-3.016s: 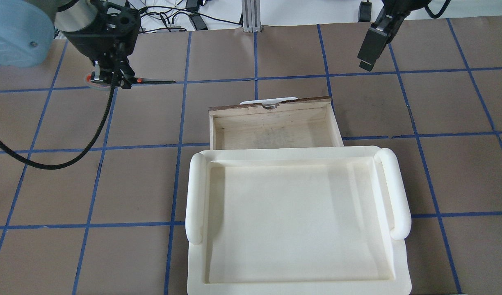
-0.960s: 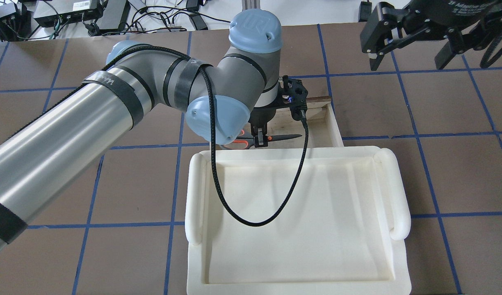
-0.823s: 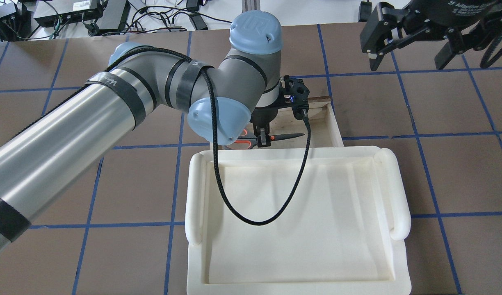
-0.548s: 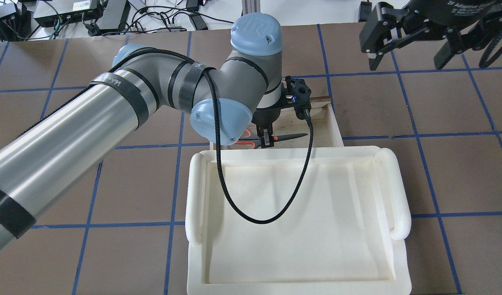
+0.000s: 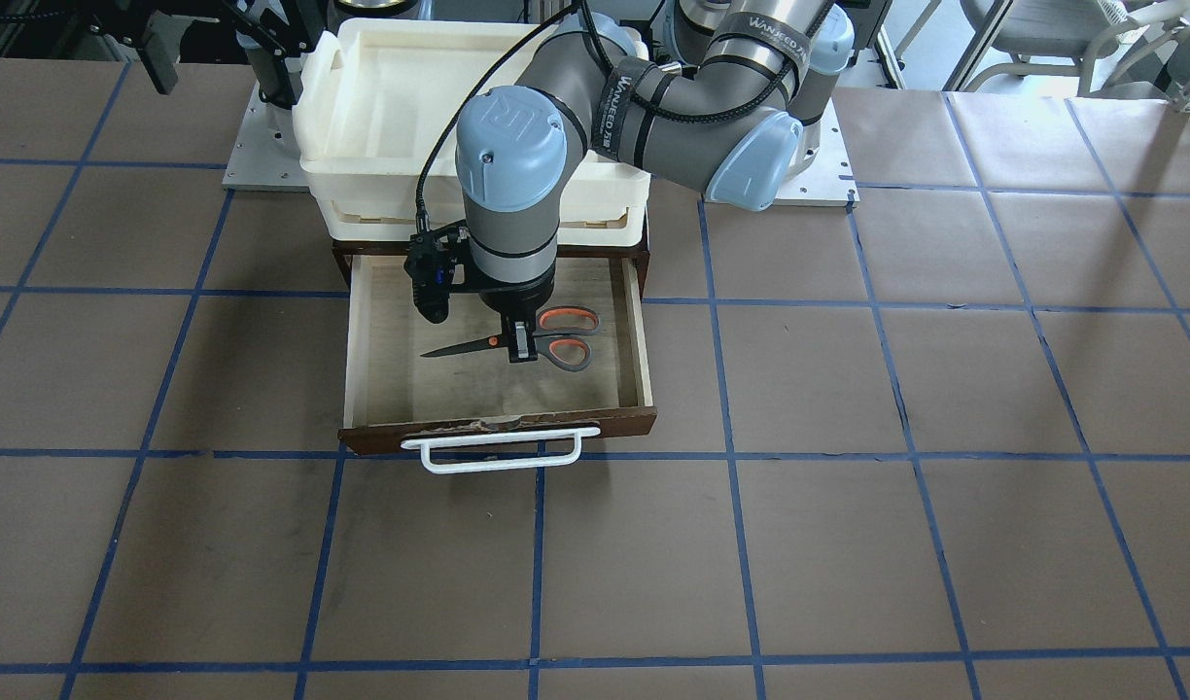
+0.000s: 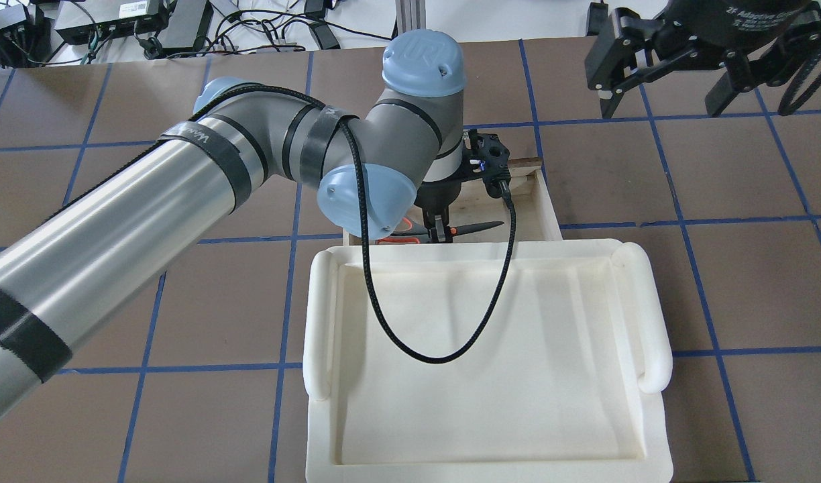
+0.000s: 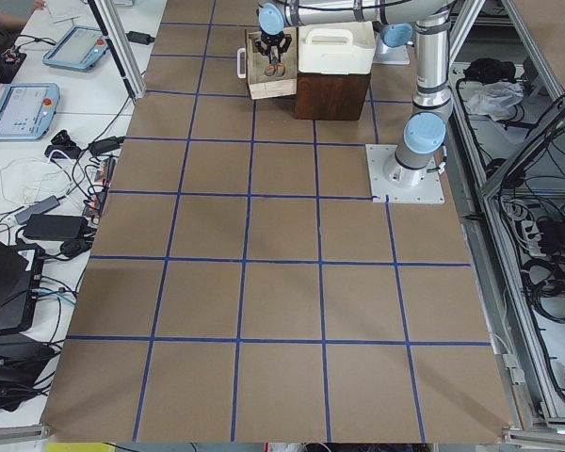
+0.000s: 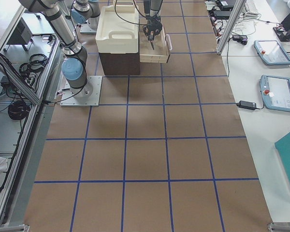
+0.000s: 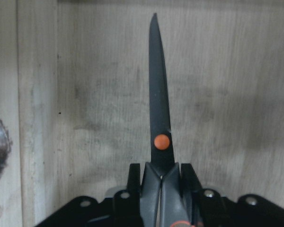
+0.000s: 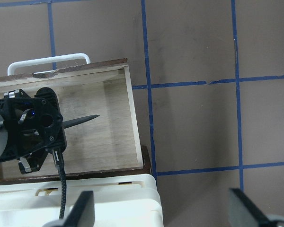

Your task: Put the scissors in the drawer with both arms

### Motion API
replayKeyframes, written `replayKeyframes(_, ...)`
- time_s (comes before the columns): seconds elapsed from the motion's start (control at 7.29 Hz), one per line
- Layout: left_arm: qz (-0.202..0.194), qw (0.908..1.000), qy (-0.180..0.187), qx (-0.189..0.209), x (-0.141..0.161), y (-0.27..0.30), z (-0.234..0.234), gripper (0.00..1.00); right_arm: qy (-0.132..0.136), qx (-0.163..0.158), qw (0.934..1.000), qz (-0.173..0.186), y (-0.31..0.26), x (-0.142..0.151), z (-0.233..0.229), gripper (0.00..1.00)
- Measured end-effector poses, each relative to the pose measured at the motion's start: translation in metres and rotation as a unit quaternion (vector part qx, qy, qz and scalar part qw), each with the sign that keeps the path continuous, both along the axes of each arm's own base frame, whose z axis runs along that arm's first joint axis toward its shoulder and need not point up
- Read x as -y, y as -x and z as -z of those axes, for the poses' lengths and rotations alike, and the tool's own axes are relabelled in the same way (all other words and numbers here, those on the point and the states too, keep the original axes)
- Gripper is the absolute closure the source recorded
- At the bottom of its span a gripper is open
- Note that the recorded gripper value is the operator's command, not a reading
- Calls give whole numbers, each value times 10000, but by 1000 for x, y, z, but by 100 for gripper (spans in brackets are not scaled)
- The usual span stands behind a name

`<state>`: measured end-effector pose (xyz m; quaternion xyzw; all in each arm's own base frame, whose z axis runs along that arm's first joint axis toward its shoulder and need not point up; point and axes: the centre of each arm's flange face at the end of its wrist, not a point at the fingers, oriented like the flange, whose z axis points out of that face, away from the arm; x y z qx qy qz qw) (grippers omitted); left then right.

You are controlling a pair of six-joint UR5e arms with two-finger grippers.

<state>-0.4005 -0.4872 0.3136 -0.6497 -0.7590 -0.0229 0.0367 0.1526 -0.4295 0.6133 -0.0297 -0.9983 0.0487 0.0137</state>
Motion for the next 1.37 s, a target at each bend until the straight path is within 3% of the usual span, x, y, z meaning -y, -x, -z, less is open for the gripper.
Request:
replayKeyframes(0.41,15,10000,-24,20,1,2,7,100,-7,1,10000,0,0,0,1,0)
replayKeyframes(0.55,-10,10000,-42,34,0,2,10,82,-8,2,10000,0,0,0,1,0)
replayKeyframes(0.82,-78,9999,-73,61,-2,2,13,19,-11,2,10000,0,0,0,1,0)
replayKeyframes(1.1,-140,9999,62,-3,-1,3,8,2,-11,1,10000,0,0,0,1,0)
replayKeyframes(1.37,-151,9989,411,-183,2,4,-18,0,-11,1,10000,-3,0,0,1,0)
